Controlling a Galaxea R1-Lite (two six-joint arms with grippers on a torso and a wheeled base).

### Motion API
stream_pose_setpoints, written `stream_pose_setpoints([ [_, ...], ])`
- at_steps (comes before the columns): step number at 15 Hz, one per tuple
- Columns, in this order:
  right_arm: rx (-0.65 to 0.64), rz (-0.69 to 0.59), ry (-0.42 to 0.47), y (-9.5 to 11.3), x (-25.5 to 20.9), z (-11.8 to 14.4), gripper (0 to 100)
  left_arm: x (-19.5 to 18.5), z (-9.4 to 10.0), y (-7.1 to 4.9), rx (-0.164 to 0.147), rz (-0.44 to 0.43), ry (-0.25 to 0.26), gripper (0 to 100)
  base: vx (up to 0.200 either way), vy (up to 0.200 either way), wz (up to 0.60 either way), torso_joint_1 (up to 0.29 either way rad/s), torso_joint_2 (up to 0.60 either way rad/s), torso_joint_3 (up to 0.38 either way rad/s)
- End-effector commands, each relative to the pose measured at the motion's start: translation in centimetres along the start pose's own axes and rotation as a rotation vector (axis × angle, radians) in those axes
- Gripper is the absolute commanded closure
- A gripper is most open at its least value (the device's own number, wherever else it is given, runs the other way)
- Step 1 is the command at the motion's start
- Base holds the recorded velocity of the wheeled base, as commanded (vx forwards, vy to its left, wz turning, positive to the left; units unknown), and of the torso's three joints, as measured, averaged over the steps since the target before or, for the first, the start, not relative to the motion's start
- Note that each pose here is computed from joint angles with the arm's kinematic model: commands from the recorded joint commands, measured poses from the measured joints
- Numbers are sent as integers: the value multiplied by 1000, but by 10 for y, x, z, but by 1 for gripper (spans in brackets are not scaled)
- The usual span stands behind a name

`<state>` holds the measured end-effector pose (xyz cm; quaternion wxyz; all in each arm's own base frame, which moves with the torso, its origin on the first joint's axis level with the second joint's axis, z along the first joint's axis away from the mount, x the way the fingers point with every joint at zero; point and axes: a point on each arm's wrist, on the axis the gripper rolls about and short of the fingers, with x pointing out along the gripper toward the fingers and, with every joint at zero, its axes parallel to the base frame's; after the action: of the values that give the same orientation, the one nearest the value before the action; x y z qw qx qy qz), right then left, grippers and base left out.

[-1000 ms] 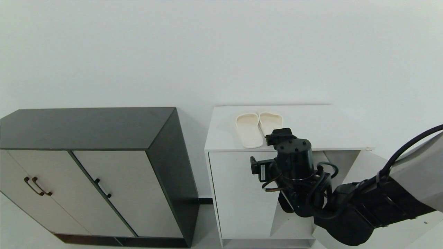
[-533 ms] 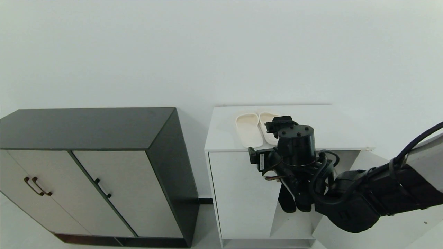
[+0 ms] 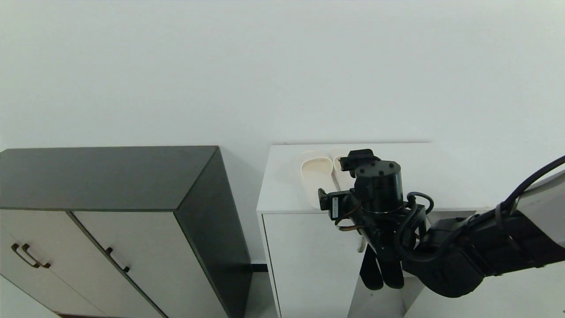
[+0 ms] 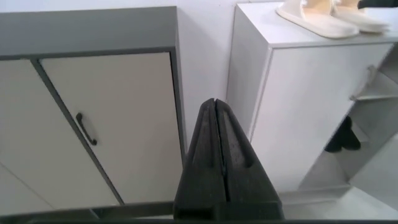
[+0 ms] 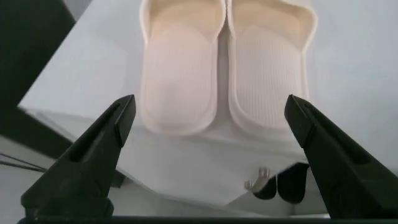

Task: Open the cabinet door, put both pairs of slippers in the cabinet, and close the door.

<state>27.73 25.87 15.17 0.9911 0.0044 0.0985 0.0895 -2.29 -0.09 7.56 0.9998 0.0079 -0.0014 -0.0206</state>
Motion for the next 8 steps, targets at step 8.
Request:
stream_pose_setpoints([
  [8,5,52,-5,3,25,-30,0,0,0,0,-2,0,1,100,100,0,0,0,2,-1],
])
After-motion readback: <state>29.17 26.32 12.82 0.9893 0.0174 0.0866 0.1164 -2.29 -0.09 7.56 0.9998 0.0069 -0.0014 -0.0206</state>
